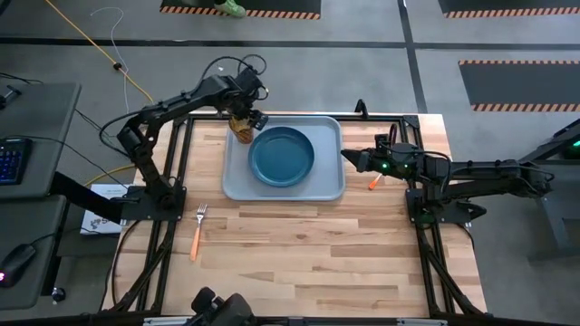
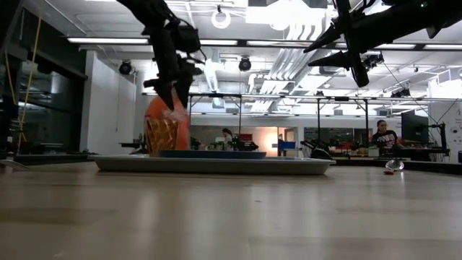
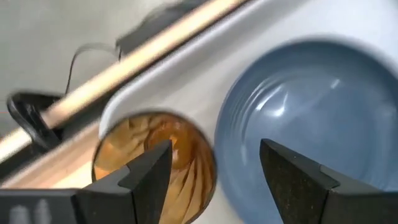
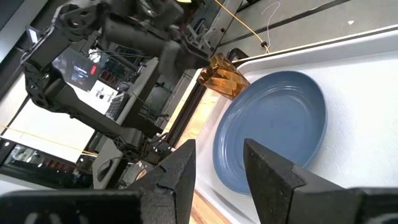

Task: Pick and place plate/cup/fork/spoon on tray
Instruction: Put the spoon on the right side of the tray

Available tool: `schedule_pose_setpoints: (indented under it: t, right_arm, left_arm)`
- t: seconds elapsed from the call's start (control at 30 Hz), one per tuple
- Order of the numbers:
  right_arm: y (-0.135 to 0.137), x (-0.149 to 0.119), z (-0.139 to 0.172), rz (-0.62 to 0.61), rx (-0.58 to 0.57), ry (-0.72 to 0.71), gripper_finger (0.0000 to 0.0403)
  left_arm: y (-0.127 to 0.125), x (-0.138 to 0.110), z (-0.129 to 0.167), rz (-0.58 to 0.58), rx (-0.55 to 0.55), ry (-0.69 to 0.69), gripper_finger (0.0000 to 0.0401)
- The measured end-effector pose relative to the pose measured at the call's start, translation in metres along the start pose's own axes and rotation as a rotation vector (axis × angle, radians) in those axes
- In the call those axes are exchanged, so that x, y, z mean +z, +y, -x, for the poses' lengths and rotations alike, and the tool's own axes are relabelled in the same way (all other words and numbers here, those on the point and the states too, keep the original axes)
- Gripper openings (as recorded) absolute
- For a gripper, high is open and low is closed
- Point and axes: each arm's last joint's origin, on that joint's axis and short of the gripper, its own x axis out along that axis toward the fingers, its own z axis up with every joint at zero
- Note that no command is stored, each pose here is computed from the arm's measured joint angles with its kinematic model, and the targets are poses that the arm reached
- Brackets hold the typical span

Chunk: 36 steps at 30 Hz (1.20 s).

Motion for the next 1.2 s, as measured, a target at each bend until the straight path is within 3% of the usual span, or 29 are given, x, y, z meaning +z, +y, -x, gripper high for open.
schedule_pose_setpoints:
  t: [0.17,0.33,0.5,0.67,0.77,1.03,1.13,1.2]
  right_arm:
    - [0.000,0.000,0.000,0.000,0.000,0.000,0.0126]
    - [0.000,0.000,0.000,0.000,0.001,0.000,0.0126]
    - [0.000,0.000,0.000,0.000,0.000,-0.001,0.0126]
    - [0.000,0.000,0.000,0.000,0.000,0.000,0.0126]
    - [0.000,0.000,0.000,0.000,0.000,0.000,0.0126]
    - [0.000,0.000,0.000,-0.001,0.004,0.002,0.0126]
    - [0.001,0.001,0.000,-0.009,0.014,-0.003,0.0126]
    - [0.005,0.005,0.000,-0.055,0.030,0.014,0.0126]
  left_arm:
    - [0.000,0.006,0.034,0.054,-0.092,-0.183,0.0234]
    - [-0.004,0.007,0.089,0.049,-0.247,-0.434,0.0234]
    - [-0.010,-0.009,0.154,-0.007,-0.378,-0.679,0.0234]
    - [-0.019,-0.036,0.199,-0.085,-0.422,-0.879,0.0234]
    - [-0.024,-0.057,0.201,-0.094,-0.496,-0.967,0.0234]
    - [-0.032,-0.117,0.157,0.016,-0.819,-1.117,0.0234]
    - [-0.029,-0.130,0.153,0.089,-0.965,-1.220,0.0234]
    - [-0.025,-0.135,0.152,0.134,-1.006,-1.249,0.0234]
